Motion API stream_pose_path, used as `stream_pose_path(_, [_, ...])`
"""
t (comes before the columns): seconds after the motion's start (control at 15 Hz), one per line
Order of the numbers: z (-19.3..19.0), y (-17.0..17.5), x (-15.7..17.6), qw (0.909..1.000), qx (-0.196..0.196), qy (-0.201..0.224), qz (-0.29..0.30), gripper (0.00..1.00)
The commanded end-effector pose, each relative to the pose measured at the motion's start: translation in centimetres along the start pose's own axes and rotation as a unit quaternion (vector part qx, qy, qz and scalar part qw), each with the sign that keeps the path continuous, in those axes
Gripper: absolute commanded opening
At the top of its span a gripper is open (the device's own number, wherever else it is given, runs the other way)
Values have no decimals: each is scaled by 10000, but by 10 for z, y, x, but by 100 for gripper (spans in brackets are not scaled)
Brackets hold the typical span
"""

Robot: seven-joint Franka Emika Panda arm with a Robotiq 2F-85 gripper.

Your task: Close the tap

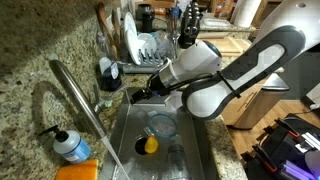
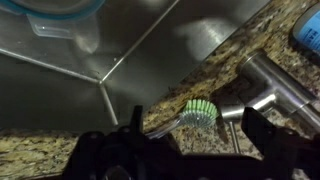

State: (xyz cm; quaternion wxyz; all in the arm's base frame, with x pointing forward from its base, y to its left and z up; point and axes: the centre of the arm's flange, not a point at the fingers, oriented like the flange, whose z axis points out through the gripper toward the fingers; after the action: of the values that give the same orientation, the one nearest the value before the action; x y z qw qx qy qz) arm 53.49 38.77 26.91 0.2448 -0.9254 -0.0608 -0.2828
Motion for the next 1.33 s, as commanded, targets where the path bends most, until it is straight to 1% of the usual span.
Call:
stream_pose_path(0.0, [40,2,10,9970,398,635,202,100])
stream_pose_path(0.13, [54,-6,16,9949,632,682,390,100])
stream_pose_path(0.27, [71,-6,24,9934,796,505,656,100])
stream_pose_path(0.33, [77,-5,30,9920,829,534,790,100])
stream_pose_path(0.4, [82,0,36,9913,709,686,875,100])
stream_pose_path(0.47, [60,-9,18,9935,693,610,671,100])
stream_pose_path(0.53, [65,-5,21,9930,687,647,710,100])
stream_pose_path(0.73, [67,-5,17,9933,694,633,675,100])
stream_pose_path(0.8, [76,0,22,9927,712,601,770,100])
stream_pose_path(0.87, [85,1,27,9910,744,750,818,100])
stream_pose_path(0.93, [97,3,39,9887,759,971,848,100])
stream_pose_path(1.13, [115,1,64,9841,900,1210,938,100])
stream_pose_path(1.27, [122,3,76,9816,959,1290,1034,100])
